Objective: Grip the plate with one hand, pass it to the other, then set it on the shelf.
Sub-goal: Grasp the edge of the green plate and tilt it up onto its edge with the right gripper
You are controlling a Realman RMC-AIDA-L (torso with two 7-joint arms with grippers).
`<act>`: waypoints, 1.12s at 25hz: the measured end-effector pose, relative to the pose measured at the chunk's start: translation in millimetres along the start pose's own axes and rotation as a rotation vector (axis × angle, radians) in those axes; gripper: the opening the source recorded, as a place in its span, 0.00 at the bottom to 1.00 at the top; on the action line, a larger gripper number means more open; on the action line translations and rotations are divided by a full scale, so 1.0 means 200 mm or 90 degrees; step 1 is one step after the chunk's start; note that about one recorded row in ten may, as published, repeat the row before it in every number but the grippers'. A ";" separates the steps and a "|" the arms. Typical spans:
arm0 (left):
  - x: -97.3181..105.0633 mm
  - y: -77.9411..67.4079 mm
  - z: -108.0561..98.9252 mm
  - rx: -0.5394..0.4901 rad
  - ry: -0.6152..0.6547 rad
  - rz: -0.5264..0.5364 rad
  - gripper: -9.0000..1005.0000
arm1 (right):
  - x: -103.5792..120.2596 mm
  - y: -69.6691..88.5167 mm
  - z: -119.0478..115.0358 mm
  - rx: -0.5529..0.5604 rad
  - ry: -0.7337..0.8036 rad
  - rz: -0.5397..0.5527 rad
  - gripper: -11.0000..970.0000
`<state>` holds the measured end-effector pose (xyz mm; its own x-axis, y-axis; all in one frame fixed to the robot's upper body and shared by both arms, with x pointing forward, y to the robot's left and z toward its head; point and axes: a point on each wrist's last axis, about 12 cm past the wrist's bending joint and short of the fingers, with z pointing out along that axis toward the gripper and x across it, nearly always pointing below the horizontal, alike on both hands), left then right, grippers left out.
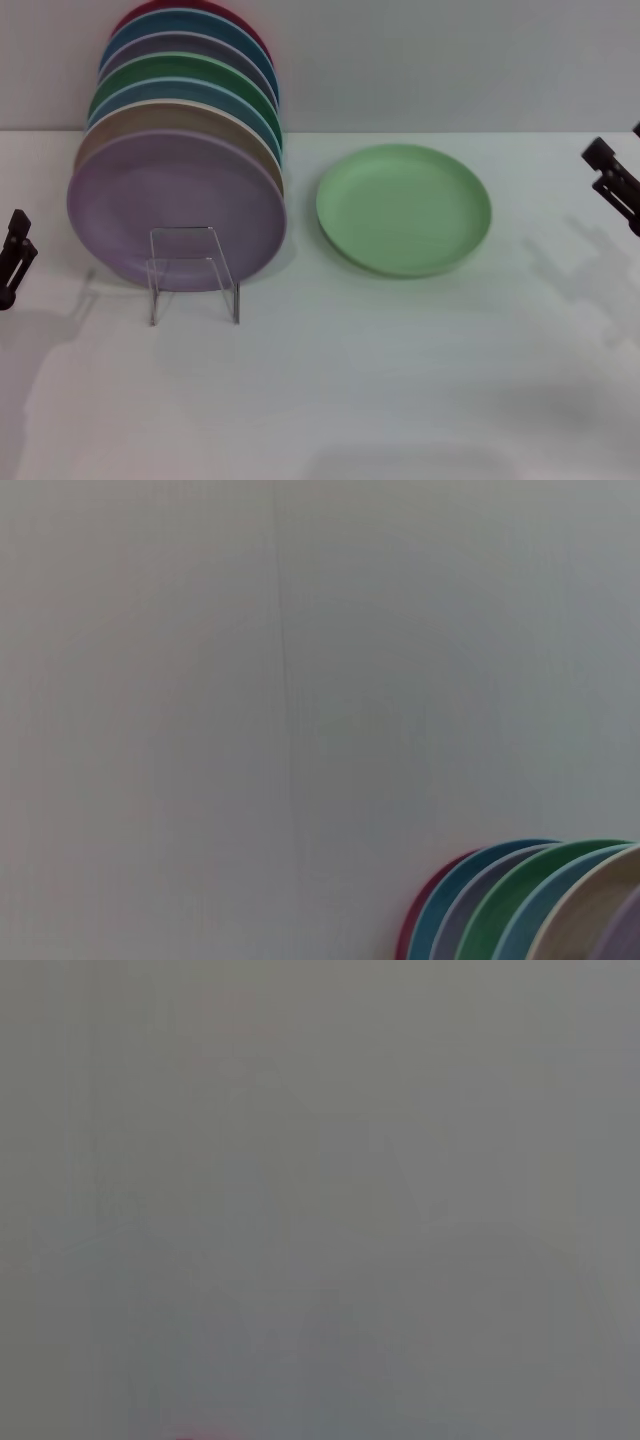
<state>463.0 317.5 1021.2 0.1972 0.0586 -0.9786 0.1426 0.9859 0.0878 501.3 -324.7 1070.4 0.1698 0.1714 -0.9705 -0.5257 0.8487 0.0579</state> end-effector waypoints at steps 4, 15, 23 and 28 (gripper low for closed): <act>0.00 0.00 0.00 0.000 -0.001 0.001 0.83 | -0.05 -0.04 0.09 -0.014 0.039 0.025 0.79; 0.00 0.00 0.01 0.002 -0.002 0.001 0.83 | -0.31 -0.12 0.39 0.045 0.213 0.087 0.78; -0.01 -0.01 0.02 0.006 -0.004 -0.001 0.83 | -0.39 -0.14 0.81 0.115 0.553 0.107 0.78; 0.00 -0.01 0.02 0.005 -0.004 -0.003 0.83 | -0.31 -0.13 0.96 0.128 0.664 0.084 0.78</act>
<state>466.3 315.6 1022.7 0.2025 0.0522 -0.9779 0.1517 0.9849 0.0840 665.0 -261.2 1174.3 -0.7248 -0.1638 -0.6692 -0.3250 0.9378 0.1224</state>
